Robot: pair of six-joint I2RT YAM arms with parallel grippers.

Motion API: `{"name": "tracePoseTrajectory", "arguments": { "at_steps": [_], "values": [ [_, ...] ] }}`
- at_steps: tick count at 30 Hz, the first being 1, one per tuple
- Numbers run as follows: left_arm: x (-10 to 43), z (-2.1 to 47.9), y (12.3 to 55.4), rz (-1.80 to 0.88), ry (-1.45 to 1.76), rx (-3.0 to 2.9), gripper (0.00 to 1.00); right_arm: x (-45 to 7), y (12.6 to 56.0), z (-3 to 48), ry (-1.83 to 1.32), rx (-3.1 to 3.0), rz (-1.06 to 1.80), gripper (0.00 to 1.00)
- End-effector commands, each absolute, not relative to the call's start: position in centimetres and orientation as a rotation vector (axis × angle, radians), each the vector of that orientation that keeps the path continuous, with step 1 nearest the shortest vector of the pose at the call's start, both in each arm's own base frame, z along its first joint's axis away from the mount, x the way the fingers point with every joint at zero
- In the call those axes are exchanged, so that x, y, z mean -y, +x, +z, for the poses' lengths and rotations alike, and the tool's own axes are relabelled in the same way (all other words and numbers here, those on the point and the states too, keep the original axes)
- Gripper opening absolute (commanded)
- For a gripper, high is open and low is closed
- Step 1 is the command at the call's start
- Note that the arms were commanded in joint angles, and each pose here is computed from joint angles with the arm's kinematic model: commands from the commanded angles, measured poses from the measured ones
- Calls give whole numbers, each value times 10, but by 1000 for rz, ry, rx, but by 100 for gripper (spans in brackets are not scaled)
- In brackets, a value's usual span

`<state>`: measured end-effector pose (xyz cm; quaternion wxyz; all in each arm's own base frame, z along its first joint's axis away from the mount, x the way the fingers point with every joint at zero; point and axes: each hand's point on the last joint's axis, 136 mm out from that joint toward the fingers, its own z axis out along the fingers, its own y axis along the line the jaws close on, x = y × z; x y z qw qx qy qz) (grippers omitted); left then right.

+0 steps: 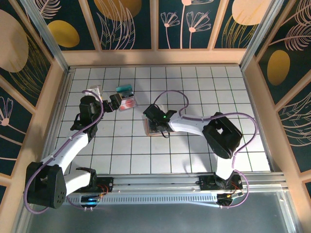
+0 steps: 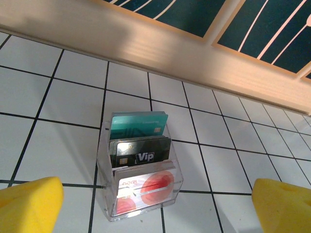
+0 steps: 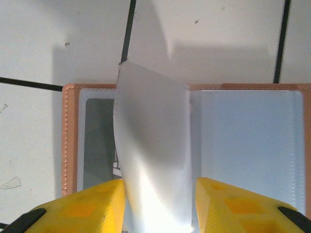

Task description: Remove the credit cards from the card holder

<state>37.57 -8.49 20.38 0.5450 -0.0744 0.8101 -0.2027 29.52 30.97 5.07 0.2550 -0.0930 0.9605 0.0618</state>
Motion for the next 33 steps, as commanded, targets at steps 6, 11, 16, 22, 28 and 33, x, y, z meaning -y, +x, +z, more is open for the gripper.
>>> {"name": "tracePoseTrajectory", "arguments": {
  "at_steps": [6,11,16,22,28,33],
  "values": [
    [81,217,374,-463,-161,-1893,99,-280,298,56,-153,-2597,62,42],
    [81,219,371,-449,-145,-1888,99,-267,301,55,-107,-2602,52,40],
    [86,217,365,-404,-107,-1895,99,-256,304,52,-69,-2613,56,39],
    [114,206,356,-297,-15,-1943,99,-246,306,48,-33,-2623,69,37],
    [149,185,342,-227,83,-1990,99,-235,308,49,12,-2620,81,34],
    [181,163,330,-207,178,-2039,99,-223,307,50,56,-2622,88,33]
  ]
}}
